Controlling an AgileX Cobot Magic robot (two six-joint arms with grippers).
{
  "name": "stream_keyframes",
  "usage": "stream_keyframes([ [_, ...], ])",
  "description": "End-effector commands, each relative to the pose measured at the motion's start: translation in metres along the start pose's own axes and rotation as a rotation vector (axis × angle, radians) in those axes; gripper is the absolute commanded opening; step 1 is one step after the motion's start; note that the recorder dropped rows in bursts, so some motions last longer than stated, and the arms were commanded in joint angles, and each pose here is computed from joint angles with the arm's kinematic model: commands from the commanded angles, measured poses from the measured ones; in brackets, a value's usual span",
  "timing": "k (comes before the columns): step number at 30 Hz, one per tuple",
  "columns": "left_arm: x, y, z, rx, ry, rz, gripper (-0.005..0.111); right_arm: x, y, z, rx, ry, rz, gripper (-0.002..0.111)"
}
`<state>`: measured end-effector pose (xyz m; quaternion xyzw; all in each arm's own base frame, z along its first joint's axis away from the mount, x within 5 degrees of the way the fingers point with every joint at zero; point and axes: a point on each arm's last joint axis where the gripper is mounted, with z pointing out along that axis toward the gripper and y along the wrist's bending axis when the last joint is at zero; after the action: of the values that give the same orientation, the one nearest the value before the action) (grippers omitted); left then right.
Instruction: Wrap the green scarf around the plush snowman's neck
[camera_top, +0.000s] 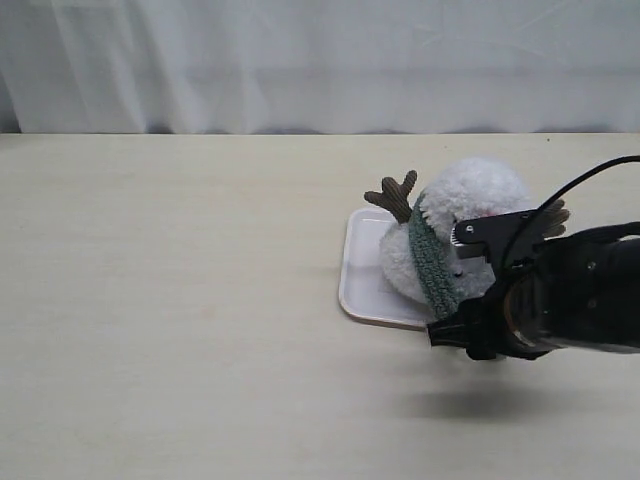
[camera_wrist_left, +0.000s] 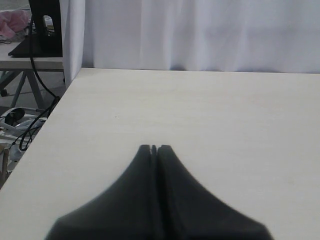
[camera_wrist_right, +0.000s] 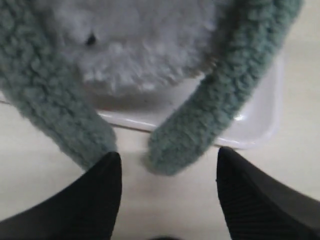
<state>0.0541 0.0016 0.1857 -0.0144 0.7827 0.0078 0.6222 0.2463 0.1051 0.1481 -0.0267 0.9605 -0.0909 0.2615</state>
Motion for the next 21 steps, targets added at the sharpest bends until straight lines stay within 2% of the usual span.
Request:
stream_keyframes([
  [1,0.000,0.000,0.000,0.000,-0.007,-0.004,0.000,-0.007,-0.016,0.015,-0.065,-0.006,0.092,0.054],
  [5,0.000,0.000,0.000,0.000,-0.007,-0.004,0.000,-0.004,-0.031,0.023,-0.016,0.026,0.121,0.054],
  [11,0.000,0.000,0.000,0.000,-0.007,-0.004,0.000,-0.003,-0.025,0.029,-0.090,0.015,0.089,0.052],
  [14,0.000,0.000,0.000,0.000,-0.007,-0.004,0.000,-0.004,-0.021,0.030,-0.135,0.003,0.084,0.038],
  [15,0.000,0.000,0.000,0.000,-0.007,-0.004,0.000,-0.005,-0.020,0.030,-0.141,0.001,0.082,0.030],
  [16,0.000,0.000,0.000,0.000,-0.007,-0.004,0.000,-0.005,-0.019,0.030,-0.145,-0.001,0.066,0.015],
  [17,0.000,0.000,0.000,0.000,-0.007,-0.004,0.000,-0.005,-0.019,0.029,-0.147,-0.006,0.063,0.008],
  [19,0.000,0.000,0.000,0.000,-0.007,-0.004,0.000,-0.007,-0.019,0.026,-0.168,-0.023,0.067,0.004],
  [21,0.000,0.000,0.000,0.000,-0.007,-0.004,0.000,-0.013,-0.013,0.018,-0.257,-0.073,0.078,0.004],
])
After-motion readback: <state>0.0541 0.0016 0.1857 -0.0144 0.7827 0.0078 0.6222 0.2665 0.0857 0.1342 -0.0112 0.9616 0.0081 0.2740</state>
